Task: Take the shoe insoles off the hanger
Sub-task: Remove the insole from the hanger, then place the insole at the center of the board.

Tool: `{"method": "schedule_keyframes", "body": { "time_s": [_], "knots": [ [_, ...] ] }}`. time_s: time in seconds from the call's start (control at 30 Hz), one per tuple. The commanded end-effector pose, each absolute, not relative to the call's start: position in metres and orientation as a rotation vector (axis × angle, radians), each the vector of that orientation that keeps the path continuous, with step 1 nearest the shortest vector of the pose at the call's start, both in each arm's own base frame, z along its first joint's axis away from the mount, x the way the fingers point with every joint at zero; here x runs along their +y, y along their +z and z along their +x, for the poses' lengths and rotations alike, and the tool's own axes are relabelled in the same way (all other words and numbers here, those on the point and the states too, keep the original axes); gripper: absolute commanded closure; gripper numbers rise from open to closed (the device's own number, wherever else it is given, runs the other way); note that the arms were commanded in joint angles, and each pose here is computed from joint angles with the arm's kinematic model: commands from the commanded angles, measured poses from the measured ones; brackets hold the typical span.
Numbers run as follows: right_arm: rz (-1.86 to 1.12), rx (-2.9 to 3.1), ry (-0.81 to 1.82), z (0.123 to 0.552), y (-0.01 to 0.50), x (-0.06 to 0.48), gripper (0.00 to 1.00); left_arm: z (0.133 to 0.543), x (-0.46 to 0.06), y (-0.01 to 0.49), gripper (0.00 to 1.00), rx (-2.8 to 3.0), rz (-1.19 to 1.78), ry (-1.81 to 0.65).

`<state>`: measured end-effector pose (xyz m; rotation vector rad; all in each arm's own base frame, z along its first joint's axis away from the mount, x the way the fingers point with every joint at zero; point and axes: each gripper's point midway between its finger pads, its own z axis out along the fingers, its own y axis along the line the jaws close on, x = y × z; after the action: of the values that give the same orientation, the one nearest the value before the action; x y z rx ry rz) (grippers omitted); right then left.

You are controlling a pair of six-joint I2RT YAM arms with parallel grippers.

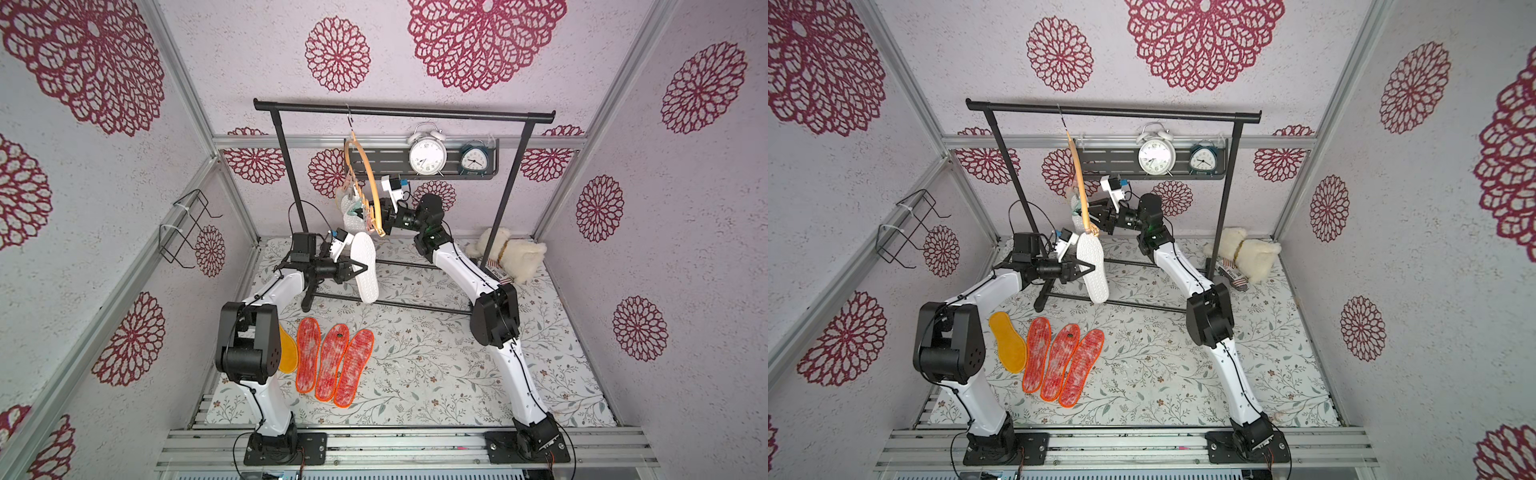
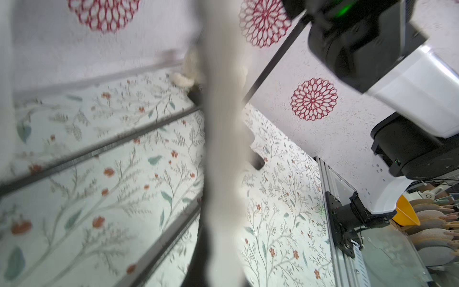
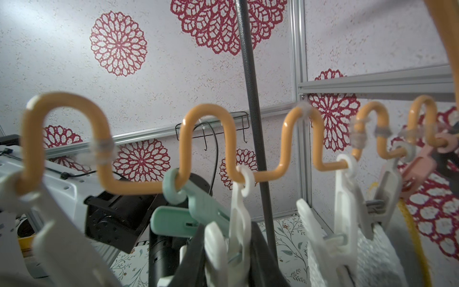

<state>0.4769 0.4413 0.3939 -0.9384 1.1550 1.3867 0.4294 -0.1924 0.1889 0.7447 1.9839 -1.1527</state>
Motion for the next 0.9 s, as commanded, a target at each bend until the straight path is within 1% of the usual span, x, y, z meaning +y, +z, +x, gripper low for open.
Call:
{"method": "schedule_keyframes", "body": {
  "time_s": [0.0, 0.07, 0.2, 0.37, 0.43, 0.53, 0.63, 0.73, 0.87],
  "knots": [
    [-0.917, 1.107, 1.347, 0.48, 0.415, 0.433, 1.0, 0.404, -0.188, 0.192, 1.0, 2.083, 0.709, -1.04],
    [-0.9, 1.12, 1.334, 0.485, 0.415, 0.43, 1.0, 0.389, -0.187, 0.191, 1.0, 2.178, 0.666, -0.974],
    [-0.905, 1.149, 1.315, 0.489, 0.409, 0.429, 1.0, 0.347, -0.201, 0.189, 1.0, 2.355, 0.678, -0.781],
    [-0.906, 1.178, 1.302, 0.495, 0.405, 0.424, 1.0, 0.288, -0.223, 0.18, 1.0, 2.554, 0.587, -0.675],
    [-0.917, 1.188, 1.293, 0.495, 0.403, 0.423, 1.0, 0.273, -0.225, 0.177, 1.0, 2.608, 0.506, -0.6],
    [-0.933, 1.21, 1.285, 0.495, 0.399, 0.424, 1.0, 0.259, -0.221, 0.165, 1.0, 2.74, 0.307, -0.457],
    [-0.937, 1.222, 1.282, 0.496, 0.396, 0.423, 1.0, 0.249, -0.222, 0.147, 1.0, 2.848, 0.233, -0.25],
    [-0.935, 1.221, 1.281, 0.498, 0.395, 0.422, 1.0, 0.242, -0.232, 0.123, 1.0, 2.937, 0.291, -0.048],
    [-0.933, 1.228, 1.282, 0.498, 0.393, 0.422, 1.0, 0.235, -0.257, 0.097, 1.0, 2.985, 0.42, 0.089]
  ]
}}
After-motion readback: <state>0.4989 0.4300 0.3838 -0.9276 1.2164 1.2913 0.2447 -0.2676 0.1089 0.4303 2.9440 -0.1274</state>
